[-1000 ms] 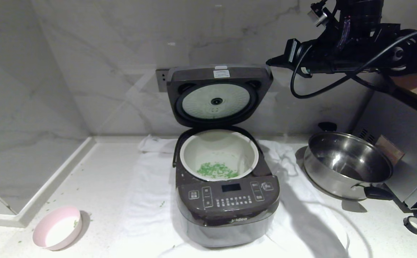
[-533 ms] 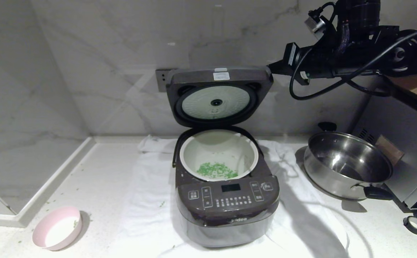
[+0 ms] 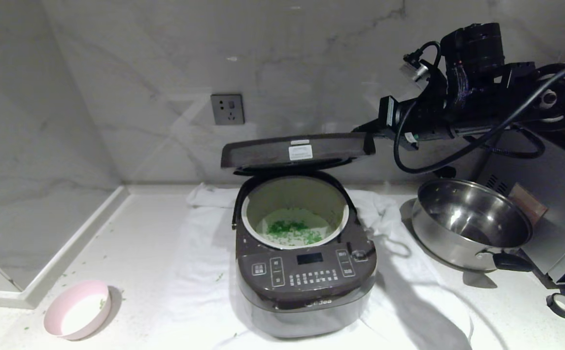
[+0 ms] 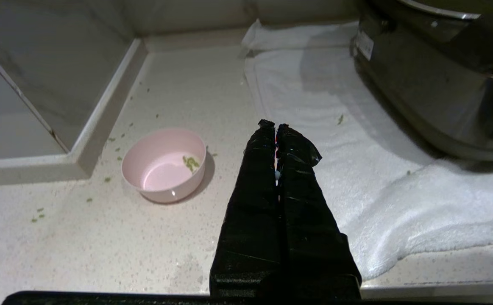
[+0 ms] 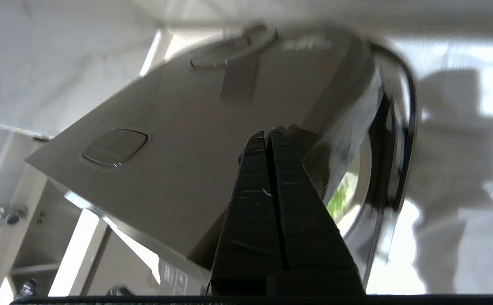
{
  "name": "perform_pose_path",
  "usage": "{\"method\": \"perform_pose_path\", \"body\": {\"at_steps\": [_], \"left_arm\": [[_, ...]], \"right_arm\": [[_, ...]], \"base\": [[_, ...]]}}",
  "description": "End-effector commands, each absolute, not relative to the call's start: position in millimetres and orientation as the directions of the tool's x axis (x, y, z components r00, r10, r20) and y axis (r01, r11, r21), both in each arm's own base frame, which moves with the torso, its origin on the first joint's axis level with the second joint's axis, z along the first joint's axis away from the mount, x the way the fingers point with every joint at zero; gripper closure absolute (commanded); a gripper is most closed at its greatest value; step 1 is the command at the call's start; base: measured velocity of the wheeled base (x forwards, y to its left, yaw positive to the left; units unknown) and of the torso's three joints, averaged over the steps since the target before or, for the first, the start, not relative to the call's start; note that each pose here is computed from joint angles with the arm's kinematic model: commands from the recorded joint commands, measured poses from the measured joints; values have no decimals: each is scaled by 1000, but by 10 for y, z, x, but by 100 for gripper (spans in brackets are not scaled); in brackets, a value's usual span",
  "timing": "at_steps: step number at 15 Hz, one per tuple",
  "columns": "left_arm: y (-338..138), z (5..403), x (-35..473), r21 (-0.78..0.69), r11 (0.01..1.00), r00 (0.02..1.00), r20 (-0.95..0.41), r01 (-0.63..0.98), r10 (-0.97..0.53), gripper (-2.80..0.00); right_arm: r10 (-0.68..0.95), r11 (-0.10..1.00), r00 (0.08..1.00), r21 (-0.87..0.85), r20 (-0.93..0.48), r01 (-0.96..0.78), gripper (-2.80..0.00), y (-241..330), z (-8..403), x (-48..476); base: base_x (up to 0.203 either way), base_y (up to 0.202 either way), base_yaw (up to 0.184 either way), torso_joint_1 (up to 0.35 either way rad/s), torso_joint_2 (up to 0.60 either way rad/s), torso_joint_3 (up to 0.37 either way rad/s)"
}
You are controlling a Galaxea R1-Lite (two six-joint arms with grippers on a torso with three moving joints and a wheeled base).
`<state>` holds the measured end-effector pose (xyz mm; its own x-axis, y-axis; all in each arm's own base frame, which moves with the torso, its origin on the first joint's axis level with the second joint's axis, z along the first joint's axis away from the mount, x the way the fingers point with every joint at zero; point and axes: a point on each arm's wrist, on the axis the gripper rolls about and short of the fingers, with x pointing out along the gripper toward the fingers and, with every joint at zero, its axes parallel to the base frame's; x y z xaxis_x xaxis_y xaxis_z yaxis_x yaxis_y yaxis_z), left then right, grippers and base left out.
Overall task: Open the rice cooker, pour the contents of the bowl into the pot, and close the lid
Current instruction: Close the rice cooker
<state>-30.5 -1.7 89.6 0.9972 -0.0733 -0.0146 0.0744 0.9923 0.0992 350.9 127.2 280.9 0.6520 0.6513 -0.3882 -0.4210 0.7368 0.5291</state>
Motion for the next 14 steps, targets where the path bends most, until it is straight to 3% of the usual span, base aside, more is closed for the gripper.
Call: {"method": "perform_pose_path", "body": {"at_steps": [1, 4, 8, 14], "left_arm": [[-21, 1031, -354, 104, 991, 996, 32, 85, -89, 0], [-25, 1295, -360, 88, 991, 993, 45, 103, -107, 0], [-37, 1741, -124, 3, 987, 986, -46, 158, -158, 0], [-107, 2351, 1127, -143, 962, 940, -220, 233, -261, 0]], "right_arm": [[658, 736, 625, 538, -420, -412, 0, 1288, 2729, 3389], [657, 738, 615, 541, -436, -404, 0, 1264, 2668, 3303], [651, 744, 604, 544, -461, -387, 0, 1241, 2548, 3241], [645, 750, 594, 548, -481, -371, 0, 1211, 2445, 3155]], "base": [[0, 0, 0, 0, 0, 0], [0, 0, 0, 0, 0, 0], [0, 0, 0, 0, 0, 0], [0, 0, 0, 0, 0, 0]]}}
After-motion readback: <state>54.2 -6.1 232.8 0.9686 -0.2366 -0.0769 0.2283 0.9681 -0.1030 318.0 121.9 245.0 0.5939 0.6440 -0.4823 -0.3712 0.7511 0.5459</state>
